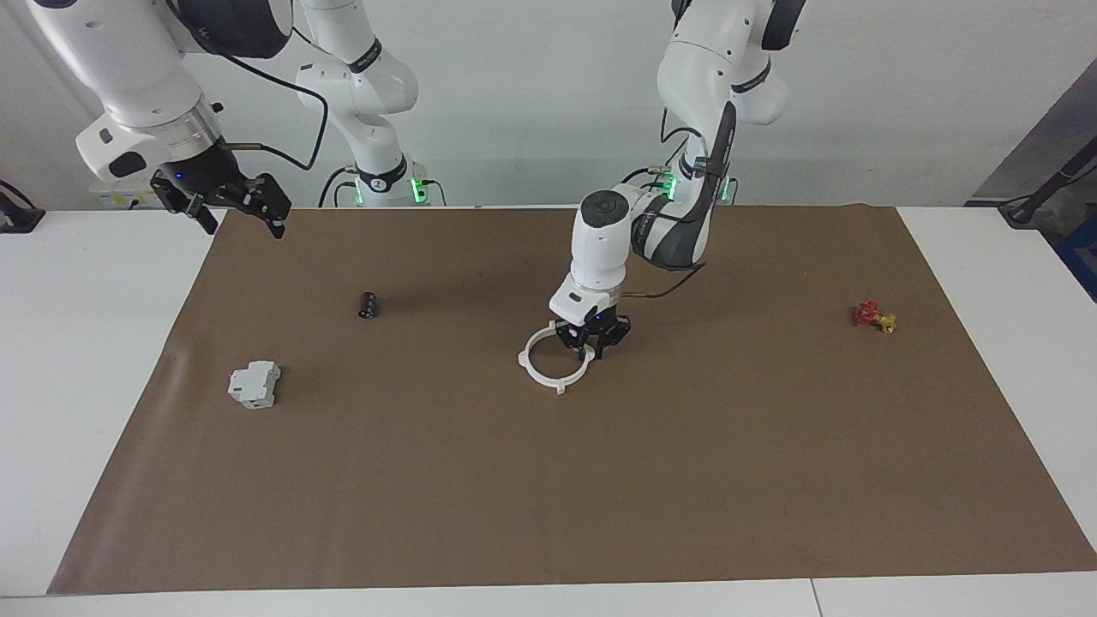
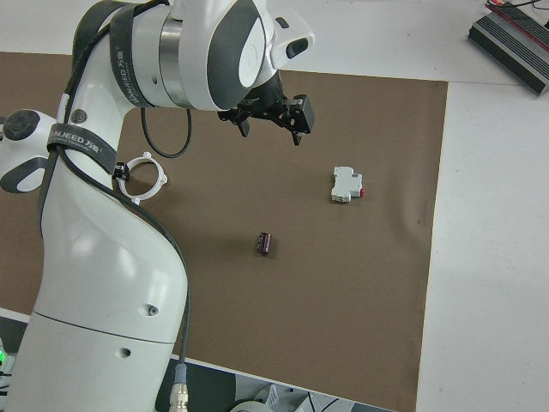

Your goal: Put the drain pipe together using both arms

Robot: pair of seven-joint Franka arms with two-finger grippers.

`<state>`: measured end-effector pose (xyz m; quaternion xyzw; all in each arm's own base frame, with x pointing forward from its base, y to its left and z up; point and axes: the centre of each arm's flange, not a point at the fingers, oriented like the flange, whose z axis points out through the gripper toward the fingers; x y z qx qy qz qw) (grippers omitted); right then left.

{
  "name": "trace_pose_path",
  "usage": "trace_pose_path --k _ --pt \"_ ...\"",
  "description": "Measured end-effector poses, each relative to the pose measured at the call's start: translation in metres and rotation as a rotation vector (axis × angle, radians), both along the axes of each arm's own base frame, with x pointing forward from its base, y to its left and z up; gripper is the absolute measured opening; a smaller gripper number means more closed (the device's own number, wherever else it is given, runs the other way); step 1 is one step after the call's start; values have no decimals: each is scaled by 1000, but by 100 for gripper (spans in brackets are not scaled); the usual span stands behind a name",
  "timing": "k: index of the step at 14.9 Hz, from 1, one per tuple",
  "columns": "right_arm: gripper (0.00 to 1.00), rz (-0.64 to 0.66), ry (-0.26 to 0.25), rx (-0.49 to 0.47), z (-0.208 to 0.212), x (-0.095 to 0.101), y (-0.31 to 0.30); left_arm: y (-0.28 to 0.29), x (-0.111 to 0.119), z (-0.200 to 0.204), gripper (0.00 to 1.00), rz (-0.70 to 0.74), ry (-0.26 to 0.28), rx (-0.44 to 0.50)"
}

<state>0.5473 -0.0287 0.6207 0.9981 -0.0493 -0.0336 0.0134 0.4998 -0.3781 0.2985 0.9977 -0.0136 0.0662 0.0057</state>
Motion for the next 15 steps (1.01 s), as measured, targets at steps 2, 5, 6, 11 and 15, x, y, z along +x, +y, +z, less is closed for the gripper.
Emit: trace_pose_path --k 2,5,6,11,15 --pt "100 0 0 0 0 0 0 1 0 0 68 2 0 0" --pt "100 0 0 0 0 0 0 4 3 1 100 9 0 4" --pt "100 0 0 0 0 0 0 8 5 8 100 17 3 11" --pt "100 0 0 0 0 0 0 90 22 142 100 38 21 82" --pt "100 0 0 0 0 0 0 185 37 209 100 36 17 105"
